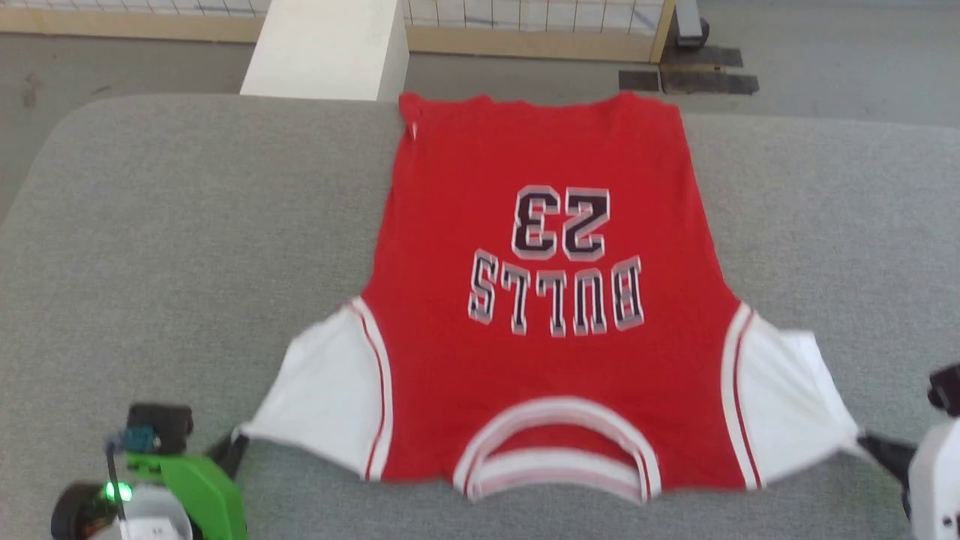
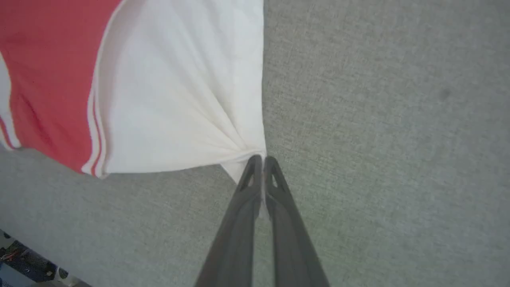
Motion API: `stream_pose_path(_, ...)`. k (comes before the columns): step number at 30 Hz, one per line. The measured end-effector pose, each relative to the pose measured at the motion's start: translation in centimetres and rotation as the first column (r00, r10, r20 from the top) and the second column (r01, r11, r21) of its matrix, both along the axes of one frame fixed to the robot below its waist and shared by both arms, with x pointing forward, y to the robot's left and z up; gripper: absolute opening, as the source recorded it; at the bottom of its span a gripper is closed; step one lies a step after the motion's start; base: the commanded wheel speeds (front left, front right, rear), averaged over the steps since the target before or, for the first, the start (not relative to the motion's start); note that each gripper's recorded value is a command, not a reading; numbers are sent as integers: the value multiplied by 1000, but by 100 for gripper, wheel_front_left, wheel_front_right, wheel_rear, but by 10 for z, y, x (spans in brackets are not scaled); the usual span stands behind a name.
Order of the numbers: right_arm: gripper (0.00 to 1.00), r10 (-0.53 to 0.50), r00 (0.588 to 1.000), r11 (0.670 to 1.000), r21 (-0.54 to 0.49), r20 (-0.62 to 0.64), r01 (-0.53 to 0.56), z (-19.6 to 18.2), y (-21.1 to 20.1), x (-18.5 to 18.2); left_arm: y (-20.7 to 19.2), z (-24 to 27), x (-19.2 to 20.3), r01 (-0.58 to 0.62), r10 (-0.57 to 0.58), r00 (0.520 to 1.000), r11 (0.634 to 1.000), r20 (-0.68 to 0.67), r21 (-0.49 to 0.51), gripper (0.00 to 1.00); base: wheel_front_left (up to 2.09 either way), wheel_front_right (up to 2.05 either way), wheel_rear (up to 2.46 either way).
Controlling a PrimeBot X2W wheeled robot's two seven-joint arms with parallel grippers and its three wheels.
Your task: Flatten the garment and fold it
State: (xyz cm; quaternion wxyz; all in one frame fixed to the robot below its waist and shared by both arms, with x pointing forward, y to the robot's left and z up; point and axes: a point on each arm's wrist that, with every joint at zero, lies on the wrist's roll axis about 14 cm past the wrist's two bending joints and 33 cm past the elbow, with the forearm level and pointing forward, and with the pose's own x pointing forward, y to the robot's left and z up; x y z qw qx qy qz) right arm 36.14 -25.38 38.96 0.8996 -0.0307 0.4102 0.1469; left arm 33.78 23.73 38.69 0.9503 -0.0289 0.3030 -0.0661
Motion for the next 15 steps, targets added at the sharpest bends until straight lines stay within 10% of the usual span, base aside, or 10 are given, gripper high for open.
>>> stream_pose_path(13, 0, -44, 966, 999, -3, -257, 45, -18, -9, -56, -19, -14, -48, 27, -38, 989, 997, -143, -75, 0, 0, 0, 0)
stream_pose_path(14, 14, -41, 967, 999, -15, -251, 38, -17, -9, -54, -21, -12, -45, 31, -41, 990, 996, -132, -82, 0, 0, 0, 0)
stream_pose_path(15, 100, -25, 972, 999, -38, -234, 17, -14, -9, -50, -24, -8, -42, 37, -47, 992, 995, -116, -90, 0, 0, 0, 0)
